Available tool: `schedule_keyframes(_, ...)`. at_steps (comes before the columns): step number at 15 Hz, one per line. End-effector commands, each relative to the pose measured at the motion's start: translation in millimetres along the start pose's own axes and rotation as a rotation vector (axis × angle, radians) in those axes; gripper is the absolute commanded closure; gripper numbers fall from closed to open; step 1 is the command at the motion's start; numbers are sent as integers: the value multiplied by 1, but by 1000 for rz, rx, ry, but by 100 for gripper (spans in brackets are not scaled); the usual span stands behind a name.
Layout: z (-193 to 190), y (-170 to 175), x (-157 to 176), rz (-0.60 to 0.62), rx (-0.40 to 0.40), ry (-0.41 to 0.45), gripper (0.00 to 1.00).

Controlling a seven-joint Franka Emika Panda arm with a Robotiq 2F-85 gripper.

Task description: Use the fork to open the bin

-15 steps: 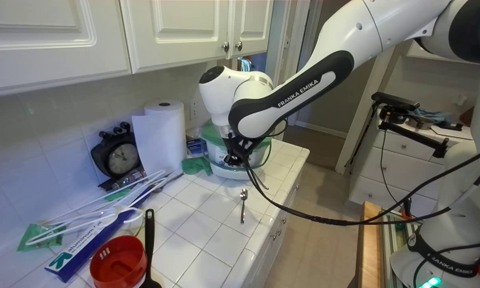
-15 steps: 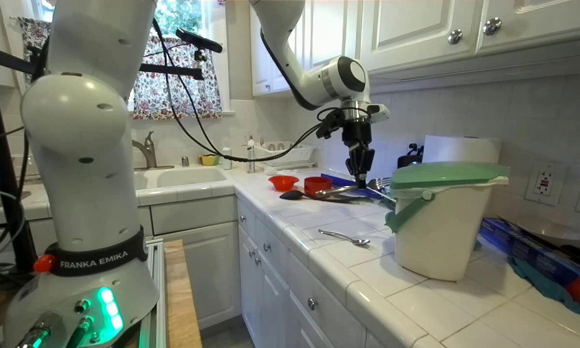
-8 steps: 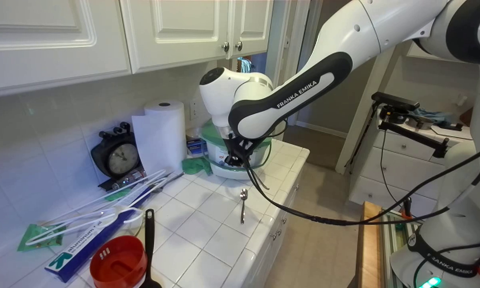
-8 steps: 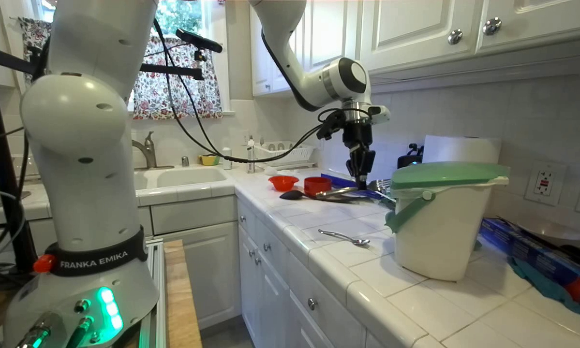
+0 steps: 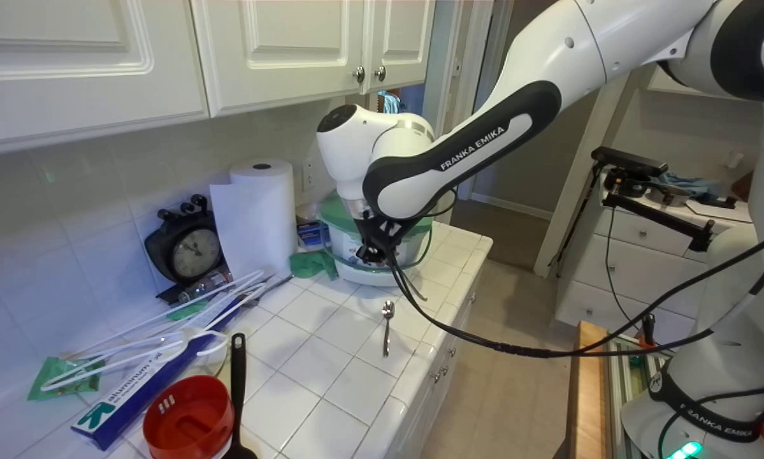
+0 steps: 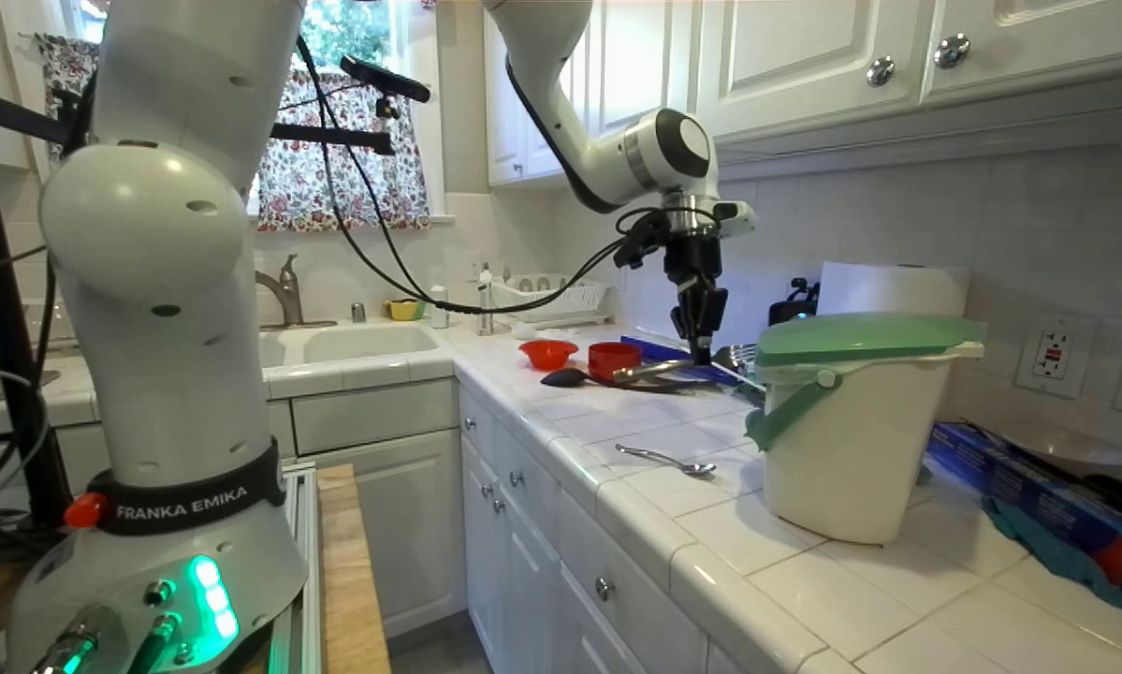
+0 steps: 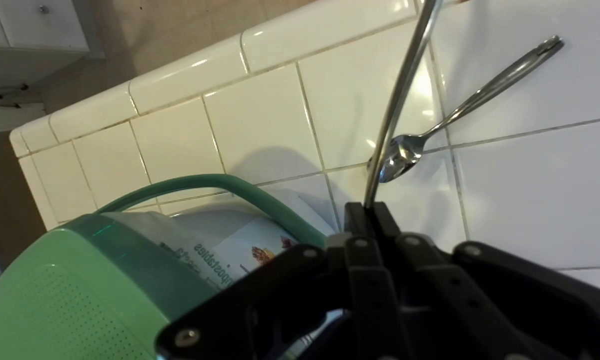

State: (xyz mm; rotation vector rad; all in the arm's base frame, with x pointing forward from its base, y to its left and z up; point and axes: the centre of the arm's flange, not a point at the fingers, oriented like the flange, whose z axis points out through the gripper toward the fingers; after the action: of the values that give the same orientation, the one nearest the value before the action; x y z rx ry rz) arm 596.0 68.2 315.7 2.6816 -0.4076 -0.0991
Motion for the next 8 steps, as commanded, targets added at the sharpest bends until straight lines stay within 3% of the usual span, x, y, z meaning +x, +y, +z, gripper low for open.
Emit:
schedule_keyframes(1, -12, 2, 1, 2, -10, 6, 97)
schedule_keyframes(8, -27, 6, -3, 26, -16, 38, 97)
